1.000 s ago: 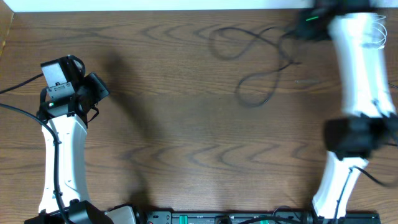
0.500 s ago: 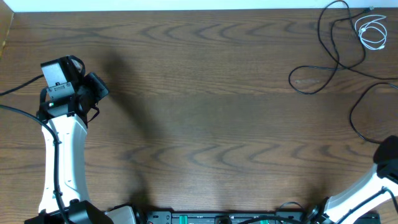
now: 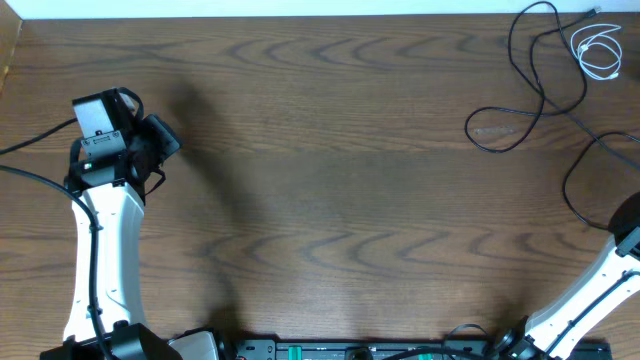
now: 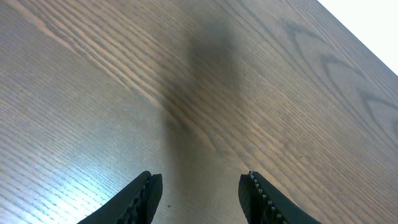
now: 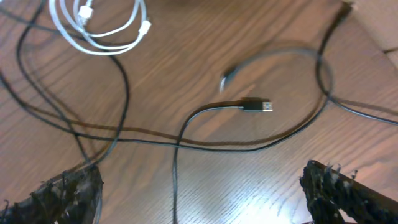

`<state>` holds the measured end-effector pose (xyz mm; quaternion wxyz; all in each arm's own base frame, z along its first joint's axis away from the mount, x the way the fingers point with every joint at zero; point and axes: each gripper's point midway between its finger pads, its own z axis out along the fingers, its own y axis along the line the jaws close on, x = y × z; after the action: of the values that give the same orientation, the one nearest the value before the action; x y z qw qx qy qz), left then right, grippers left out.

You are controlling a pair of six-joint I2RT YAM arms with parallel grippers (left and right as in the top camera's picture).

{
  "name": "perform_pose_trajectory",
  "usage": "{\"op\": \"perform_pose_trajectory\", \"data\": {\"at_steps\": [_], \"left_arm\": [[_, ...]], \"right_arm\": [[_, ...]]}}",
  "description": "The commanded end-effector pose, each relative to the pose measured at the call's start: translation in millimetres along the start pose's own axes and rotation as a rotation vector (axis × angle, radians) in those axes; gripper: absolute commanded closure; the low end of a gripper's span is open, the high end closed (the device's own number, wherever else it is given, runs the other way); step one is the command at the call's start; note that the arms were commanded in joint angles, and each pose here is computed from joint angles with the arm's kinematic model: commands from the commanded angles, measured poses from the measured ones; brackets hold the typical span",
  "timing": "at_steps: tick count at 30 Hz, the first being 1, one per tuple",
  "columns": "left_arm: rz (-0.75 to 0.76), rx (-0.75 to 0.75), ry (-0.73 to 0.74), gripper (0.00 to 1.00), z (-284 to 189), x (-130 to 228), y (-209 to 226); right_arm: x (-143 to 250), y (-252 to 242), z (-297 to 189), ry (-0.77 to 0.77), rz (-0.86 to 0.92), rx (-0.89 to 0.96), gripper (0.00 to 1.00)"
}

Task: Untangle cables

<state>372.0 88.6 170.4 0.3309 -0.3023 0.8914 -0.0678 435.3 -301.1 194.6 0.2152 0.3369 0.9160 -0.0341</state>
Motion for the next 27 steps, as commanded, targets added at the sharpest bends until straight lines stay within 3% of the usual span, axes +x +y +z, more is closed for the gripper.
{"op": "perform_pose_trajectory", "data": {"at_steps": [1,9,16,27], "left_arm": [[-0.004,0.011,-0.018,0.53,-1,-8,-7],[-0.003,0.012,-0.02,0.53,-1,-8,-7],[-0.003,0.012,-0.02,0.53,-1,-8,-7],[-0.003,0.012,-0.02,0.53,-1,-8,-7]], "right_arm": [[11,49,-15,0.018,-0.091,-0.118,0.01],[55,119,11,0.16,-0.25,-0.168,0.06],[97,141,73,0.323,-0.107,-0.061,0.22],[108,147,132,0.333,-0.093,-0.001,0.38]]}}
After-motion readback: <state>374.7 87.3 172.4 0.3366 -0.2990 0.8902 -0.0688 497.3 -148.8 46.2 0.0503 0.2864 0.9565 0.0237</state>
